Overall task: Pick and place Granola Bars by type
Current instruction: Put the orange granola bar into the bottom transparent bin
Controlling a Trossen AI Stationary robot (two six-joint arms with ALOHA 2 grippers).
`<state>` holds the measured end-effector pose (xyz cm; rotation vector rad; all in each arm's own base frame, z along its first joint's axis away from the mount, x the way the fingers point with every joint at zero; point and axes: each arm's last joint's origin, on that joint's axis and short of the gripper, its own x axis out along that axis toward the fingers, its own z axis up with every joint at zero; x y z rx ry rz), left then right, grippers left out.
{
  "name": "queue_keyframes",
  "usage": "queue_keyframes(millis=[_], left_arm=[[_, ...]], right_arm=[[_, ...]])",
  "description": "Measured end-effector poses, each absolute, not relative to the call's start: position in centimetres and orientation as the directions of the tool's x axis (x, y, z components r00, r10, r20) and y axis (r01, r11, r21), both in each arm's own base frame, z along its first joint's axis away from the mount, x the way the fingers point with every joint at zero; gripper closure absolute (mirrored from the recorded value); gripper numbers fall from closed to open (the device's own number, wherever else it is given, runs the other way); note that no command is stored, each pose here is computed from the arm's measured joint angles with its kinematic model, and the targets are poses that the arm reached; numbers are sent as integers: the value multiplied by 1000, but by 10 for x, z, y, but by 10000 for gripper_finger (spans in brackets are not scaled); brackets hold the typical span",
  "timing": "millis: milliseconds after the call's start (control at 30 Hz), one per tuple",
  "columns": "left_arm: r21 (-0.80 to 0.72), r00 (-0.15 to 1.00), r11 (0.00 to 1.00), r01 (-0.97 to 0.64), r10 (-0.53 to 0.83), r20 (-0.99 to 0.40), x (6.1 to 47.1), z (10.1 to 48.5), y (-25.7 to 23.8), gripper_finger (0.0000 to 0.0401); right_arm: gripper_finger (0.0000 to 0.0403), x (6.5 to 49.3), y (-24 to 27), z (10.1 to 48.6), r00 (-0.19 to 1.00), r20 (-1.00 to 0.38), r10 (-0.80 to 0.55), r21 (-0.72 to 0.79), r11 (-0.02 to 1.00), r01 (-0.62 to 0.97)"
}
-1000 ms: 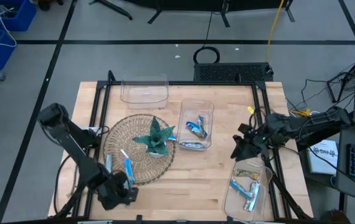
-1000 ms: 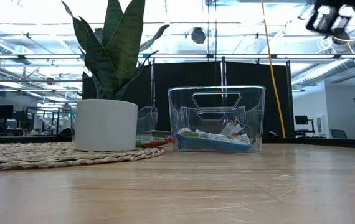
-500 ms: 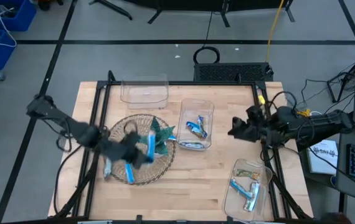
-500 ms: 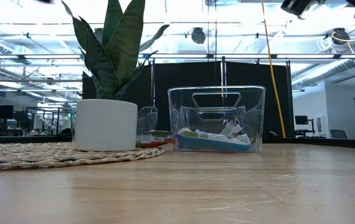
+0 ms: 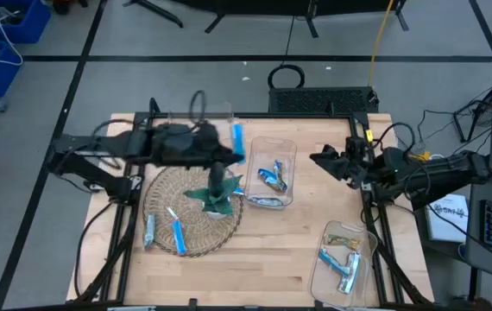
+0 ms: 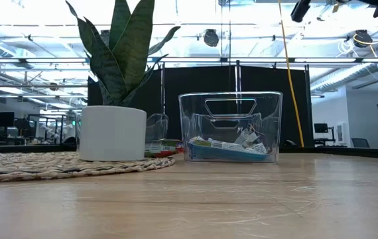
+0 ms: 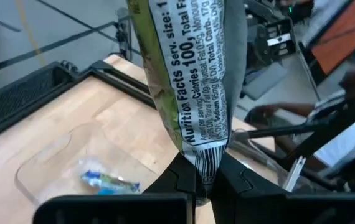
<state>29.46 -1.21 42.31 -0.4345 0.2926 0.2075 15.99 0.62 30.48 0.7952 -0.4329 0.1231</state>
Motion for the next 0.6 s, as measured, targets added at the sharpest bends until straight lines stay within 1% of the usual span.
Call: queue_keyframes(millis=[67,300,433,600], left_arm=[[-366,935,901,-232,104,-339,310,421,-5,382],[-371,920,923,-104,-53,-389,363,406,3,382],[-393,904,918,-48,-127,-409,384,397,1,383],[-425,892,905,-27,-170,-419,398,389,0,383]], right_arm=[[259,167,6,301,911,405,-81,675,698,-238],[259,190,7,291,908,409,-85,661,714,-231],[259,196,6,287,904,412,-111,645,737,-203],[259,201,3,283,914,390,-115,627,760,-172]])
